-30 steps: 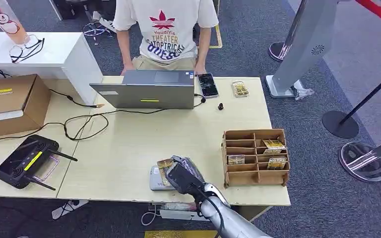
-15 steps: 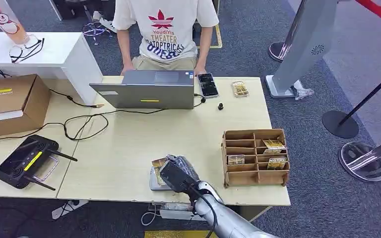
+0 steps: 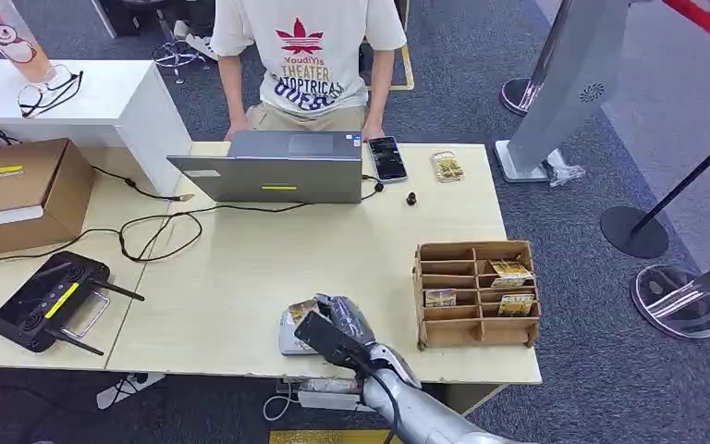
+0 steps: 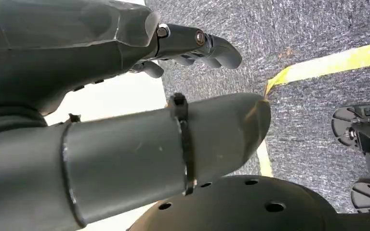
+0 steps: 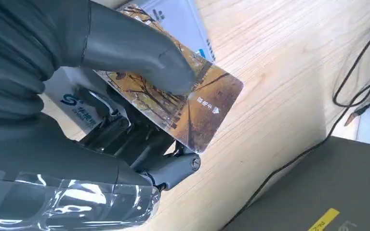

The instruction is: Pass the card to the sensor for recognition and then transmit it.

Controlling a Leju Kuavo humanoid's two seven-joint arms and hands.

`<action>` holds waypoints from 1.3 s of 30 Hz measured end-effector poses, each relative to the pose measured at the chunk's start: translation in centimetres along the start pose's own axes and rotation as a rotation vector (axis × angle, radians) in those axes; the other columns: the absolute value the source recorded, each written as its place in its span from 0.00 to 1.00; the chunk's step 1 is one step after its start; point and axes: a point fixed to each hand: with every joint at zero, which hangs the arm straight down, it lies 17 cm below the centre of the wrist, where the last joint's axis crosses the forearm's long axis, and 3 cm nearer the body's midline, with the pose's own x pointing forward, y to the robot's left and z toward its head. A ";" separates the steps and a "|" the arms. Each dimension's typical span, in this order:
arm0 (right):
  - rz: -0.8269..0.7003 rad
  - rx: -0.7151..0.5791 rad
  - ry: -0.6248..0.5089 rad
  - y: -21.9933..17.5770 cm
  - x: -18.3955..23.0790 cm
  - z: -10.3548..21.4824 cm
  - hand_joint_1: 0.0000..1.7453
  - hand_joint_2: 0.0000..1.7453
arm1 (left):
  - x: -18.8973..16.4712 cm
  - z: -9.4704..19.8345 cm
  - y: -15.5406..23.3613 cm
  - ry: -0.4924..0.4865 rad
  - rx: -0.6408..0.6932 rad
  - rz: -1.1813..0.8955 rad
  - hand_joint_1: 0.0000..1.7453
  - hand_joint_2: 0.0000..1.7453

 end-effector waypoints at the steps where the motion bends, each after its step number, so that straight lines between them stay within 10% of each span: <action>1: 0.005 -0.008 0.001 -0.1 -0.1 0.0 1.00 1.00 | 0.0 0.0 0.0 0.000 0.000 0.000 0.00 0.00; 39: 0.367 -0.028 -0.019 -0.3 -2.2 1.4 1.00 1.00 | 1.0 0.2 0.0 -0.016 -0.004 0.009 0.00 0.00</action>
